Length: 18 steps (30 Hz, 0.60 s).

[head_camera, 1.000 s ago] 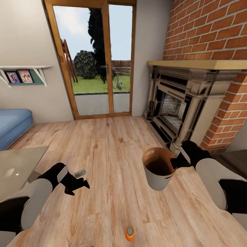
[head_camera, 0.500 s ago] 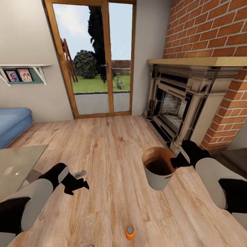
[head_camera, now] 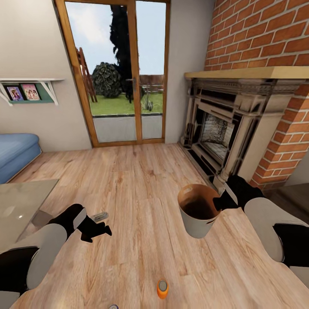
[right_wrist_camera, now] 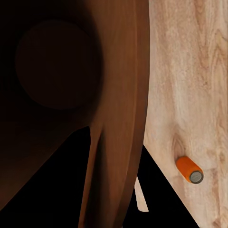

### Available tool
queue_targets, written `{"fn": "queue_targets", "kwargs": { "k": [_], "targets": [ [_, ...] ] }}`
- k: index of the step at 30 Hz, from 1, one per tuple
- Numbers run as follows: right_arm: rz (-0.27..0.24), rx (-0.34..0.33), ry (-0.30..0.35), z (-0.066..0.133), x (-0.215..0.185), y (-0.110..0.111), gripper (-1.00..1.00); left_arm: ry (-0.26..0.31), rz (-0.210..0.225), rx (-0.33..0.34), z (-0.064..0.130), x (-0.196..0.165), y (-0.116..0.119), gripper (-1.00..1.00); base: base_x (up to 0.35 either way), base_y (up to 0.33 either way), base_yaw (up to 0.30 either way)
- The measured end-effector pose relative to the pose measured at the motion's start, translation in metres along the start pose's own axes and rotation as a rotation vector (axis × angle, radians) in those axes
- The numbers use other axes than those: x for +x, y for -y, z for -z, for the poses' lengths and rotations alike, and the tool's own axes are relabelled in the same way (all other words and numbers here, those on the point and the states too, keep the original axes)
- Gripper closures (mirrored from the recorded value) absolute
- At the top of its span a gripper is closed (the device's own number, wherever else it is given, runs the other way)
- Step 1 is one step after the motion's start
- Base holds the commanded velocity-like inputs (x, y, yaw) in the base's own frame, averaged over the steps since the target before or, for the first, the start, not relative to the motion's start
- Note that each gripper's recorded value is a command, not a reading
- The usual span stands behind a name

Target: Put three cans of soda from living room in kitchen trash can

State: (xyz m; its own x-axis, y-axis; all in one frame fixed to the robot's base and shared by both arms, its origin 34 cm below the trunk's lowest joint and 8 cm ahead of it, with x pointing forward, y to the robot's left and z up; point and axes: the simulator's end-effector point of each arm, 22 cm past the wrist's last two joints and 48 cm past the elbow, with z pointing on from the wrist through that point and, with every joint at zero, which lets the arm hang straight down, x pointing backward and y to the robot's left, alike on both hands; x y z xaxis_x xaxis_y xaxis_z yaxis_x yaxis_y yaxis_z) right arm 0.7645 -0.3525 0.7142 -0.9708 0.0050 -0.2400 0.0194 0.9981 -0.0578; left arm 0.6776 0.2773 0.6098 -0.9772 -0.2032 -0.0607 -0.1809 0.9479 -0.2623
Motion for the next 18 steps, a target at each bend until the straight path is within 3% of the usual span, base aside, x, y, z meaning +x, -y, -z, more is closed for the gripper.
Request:
{"fn": "queue_targets", "kwargs": {
  "k": [2, 11, 18],
  "targets": [
    [-0.001, 0.0, 0.001, -0.003, 0.001, 0.0, 1.0, 0.005, -0.001, 0.0, -0.004, 0.0, -0.001, -1.0, 0.0, 0.0, 0.0],
    [0.093, 0.01, 0.041, -0.019, 0.005, -0.026, 1.0, 0.042, -0.058, -0.075, -0.016, 0.003, -0.011, -1.0, 0.0, 0.0, 0.0],
    [0.114, 0.014, 0.06, -0.029, 0.012, -0.025, 1.0, 0.038, -0.089, -0.131, -0.03, 0.018, -0.028, -1.0, 0.0, 0.0, 0.0]
  ]
}}
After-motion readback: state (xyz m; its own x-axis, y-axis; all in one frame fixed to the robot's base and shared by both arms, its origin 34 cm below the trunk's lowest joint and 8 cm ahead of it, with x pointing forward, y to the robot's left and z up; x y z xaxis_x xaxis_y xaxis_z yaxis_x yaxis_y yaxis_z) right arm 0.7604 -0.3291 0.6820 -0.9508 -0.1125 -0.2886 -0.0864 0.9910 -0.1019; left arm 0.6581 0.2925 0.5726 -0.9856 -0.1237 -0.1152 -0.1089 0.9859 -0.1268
